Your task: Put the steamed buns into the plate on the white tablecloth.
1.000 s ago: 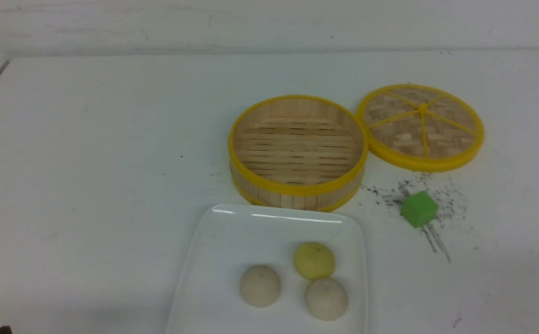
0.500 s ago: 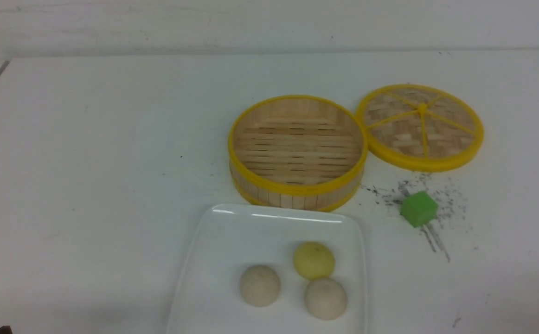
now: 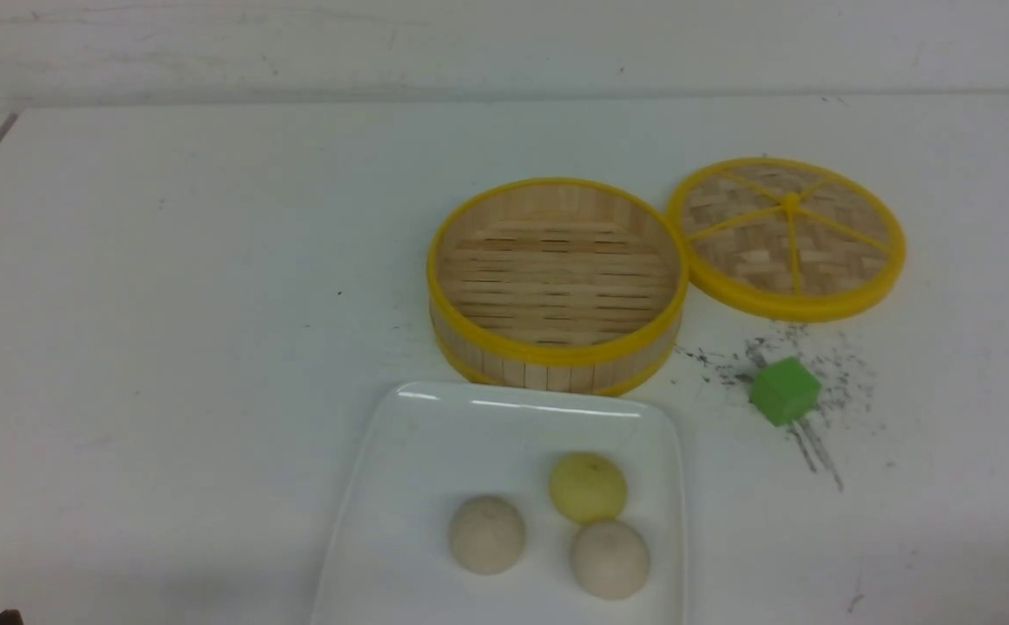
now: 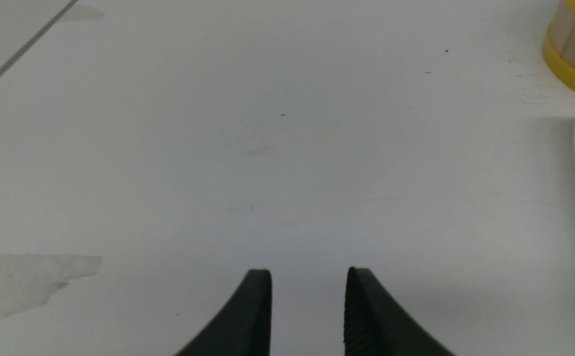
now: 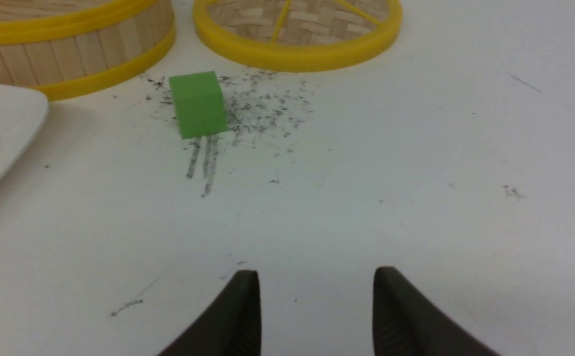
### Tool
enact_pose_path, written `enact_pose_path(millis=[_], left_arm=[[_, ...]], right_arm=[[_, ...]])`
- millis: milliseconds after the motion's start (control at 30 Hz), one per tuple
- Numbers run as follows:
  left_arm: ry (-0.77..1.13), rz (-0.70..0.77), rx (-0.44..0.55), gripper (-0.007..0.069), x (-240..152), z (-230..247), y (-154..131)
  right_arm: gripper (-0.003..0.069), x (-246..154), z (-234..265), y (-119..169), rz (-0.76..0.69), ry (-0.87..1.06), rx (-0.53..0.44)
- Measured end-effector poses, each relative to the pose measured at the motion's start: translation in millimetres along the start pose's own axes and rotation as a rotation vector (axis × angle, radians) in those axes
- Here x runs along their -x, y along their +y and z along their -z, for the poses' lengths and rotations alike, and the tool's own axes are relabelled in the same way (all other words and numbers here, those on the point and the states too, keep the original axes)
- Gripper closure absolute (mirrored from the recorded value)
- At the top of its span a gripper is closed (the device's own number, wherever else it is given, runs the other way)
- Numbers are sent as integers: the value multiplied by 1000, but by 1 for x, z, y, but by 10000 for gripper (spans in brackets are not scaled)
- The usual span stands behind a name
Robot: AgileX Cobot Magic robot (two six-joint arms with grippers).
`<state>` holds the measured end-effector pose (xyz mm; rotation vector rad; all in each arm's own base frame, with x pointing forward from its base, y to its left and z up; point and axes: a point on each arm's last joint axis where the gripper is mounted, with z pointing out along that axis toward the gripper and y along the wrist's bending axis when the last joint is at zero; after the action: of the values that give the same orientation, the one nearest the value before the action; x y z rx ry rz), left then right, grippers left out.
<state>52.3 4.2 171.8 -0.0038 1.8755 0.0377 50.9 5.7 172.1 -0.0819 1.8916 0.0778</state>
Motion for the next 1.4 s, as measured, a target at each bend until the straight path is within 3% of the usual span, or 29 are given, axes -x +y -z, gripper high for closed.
enact_pose_path(millis=[167, 333, 1400], left_arm=[[0, 0, 0, 384, 0, 0, 0], [0, 0, 0, 384, 0, 0, 0], [0, 0, 0, 384, 0, 0, 0]], right_arm=[[438, 0, 0, -2, -10, 0, -35], [465, 0, 0, -3, -15, -1, -51], [433, 0, 0, -3, -14, 0, -52]])
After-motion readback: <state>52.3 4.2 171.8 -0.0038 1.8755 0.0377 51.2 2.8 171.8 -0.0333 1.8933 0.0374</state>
